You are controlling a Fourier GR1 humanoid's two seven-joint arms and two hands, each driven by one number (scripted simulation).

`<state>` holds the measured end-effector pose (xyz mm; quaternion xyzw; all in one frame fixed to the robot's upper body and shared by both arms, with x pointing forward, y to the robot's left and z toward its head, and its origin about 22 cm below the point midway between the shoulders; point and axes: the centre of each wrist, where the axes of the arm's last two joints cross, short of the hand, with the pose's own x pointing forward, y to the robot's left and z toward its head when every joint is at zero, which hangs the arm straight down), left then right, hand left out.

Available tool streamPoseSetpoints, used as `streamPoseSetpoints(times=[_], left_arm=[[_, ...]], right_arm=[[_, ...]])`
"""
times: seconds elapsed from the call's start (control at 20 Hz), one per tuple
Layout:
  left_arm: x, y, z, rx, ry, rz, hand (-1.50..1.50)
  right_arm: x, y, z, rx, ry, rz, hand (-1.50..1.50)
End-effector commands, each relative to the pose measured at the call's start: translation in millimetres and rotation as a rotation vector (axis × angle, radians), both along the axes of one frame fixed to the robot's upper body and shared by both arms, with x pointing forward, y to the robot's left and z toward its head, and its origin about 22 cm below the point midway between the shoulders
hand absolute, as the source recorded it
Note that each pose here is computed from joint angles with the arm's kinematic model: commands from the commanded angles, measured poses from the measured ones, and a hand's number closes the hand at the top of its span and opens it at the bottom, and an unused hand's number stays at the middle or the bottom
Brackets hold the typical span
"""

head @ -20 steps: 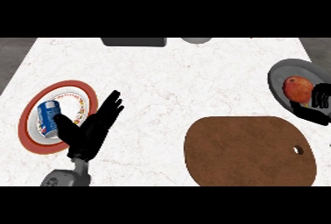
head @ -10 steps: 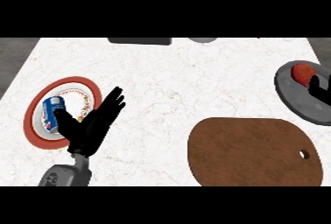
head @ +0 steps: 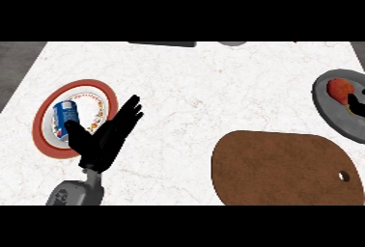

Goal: Pick the pear from the cutting board and place it in the pan

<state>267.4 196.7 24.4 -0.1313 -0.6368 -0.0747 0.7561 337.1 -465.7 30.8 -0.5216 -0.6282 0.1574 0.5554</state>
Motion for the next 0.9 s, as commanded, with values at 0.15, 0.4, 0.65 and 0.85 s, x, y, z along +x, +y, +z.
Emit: streamPoseSetpoints(times=[0.15, 0.4, 0.65, 0.85], left_arm=[[-1.6, -8, -1, -0.005, -0.011, -0.017, 0.00], [-0.1, 2, -1, -0.009, 0.006, 0.004, 0.00], [-7.3, 1, -10, -0.016, 0.003, 0.010, 0.00], [-0.9, 9, -3, 0.001, 0.003, 0.024, 0.00]], right_arm=[[-4, -5, -5, 0.060, 0.159, 0.020, -1.50], [13, 6, 8, 0.278, -0.040, 0.124, -1.50], [-4, -6, -5, 0.491, -0.139, 0.147, -1.50], [-21, -35, 9, 0.618, -0.088, 0.186, -1.50]])
